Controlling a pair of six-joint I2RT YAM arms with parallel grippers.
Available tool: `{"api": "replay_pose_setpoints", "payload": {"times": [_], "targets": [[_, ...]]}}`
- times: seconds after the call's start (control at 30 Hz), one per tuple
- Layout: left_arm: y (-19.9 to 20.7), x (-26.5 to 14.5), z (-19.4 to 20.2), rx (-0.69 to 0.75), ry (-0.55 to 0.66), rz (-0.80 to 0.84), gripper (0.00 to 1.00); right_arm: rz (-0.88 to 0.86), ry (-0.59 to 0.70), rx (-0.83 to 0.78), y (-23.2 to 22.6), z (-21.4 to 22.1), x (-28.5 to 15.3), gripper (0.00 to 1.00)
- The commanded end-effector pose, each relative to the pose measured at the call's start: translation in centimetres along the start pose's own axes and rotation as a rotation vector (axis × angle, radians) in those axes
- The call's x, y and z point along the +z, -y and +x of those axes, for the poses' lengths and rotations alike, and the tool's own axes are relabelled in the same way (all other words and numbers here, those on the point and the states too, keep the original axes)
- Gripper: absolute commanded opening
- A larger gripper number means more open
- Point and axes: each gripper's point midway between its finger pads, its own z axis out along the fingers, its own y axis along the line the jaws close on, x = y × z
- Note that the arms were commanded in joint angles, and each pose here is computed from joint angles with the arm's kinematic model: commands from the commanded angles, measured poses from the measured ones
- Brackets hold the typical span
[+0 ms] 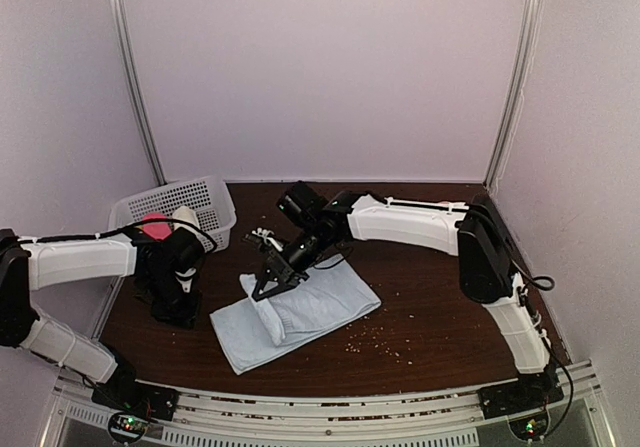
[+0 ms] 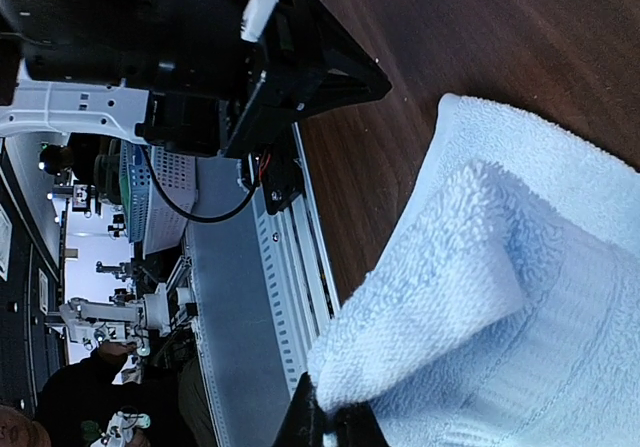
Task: Roll the towels
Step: Fold the towel at the center of the board, then rotate the towel at the center of the board.
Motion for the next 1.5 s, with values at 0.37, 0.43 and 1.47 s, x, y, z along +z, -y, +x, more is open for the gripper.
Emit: {"api": "replay_pose_setpoints", "payload": {"times": [0.37,0.43,1.47], "targets": [[0.7,-0.4,-0.1,-0.027,0.027,0.053,0.03,-0.124,0.056,0.032,-2.5,-2.5,6.5,0.00],[0.7,-0.4,0.0,-0.027,0.026,0.053,0.03,-0.135,0.059,0.053,-2.1,-2.6,7.1,0.00],[3.8,-9.9,-5.2,-0.010,0.297,0.191,0.02,-0.046,0.215,-0.134,-2.0,-4.2,-0.3,0.38]]}}
